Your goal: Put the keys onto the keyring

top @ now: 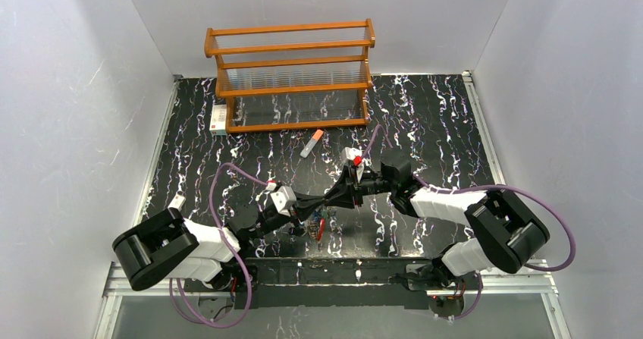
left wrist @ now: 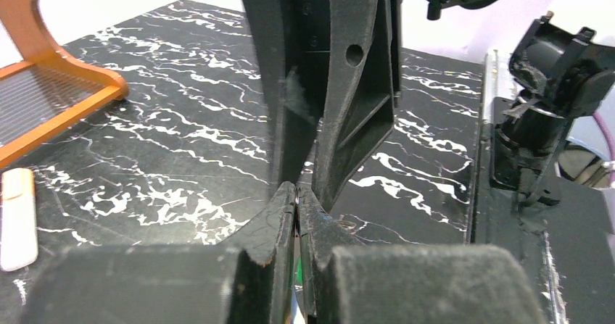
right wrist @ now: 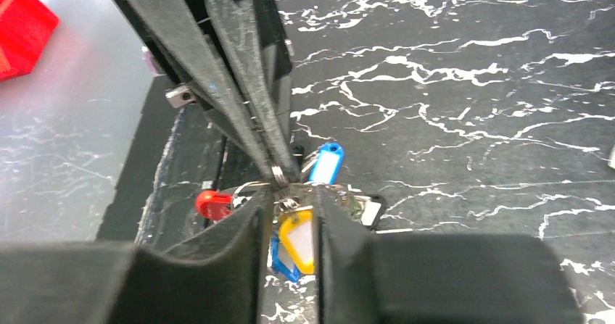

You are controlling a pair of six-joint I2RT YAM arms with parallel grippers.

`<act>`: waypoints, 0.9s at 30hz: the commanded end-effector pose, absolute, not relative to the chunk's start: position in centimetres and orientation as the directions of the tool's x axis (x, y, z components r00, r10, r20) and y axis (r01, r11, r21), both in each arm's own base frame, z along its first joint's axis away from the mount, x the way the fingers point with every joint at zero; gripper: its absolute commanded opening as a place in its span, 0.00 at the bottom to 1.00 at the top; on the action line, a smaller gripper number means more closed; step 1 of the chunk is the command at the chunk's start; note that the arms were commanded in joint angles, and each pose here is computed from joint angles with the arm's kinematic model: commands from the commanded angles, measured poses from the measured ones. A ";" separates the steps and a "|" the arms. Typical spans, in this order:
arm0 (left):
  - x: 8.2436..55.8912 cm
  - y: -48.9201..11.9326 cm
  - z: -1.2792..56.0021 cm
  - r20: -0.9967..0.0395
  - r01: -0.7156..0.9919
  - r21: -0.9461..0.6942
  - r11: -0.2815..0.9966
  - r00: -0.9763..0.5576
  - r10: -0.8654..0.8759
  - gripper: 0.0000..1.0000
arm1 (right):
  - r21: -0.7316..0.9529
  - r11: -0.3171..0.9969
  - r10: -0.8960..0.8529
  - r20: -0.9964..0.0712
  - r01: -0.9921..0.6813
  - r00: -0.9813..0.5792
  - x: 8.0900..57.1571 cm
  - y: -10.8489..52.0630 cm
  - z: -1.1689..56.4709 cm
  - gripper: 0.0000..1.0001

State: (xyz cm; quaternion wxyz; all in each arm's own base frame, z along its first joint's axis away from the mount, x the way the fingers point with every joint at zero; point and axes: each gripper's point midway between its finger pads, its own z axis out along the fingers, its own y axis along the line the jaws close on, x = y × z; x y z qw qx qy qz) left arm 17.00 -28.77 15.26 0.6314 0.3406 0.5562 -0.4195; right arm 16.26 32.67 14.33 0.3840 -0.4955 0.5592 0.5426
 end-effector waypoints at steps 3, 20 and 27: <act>16.8 -28.8 18.3 -0.967 0.912 -0.006 0.409 0.099 -0.235 0.00 | 0.179 -0.144 -0.067 -0.983 -0.973 -0.171 16.3 33.5 16.5 0.12; 17.5 -27.8 18.0 -0.968 0.882 0.034 0.470 0.147 -0.205 0.42 | 0.129 -0.035 -0.273 -0.955 -0.991 -0.115 17.4 31.7 13.6 0.01; 17.9 -27.4 16.1 -0.979 0.866 0.133 0.483 0.190 -0.070 0.68 | 0.159 0.064 -0.483 -0.859 -0.985 -0.170 17.9 29.2 10.6 0.01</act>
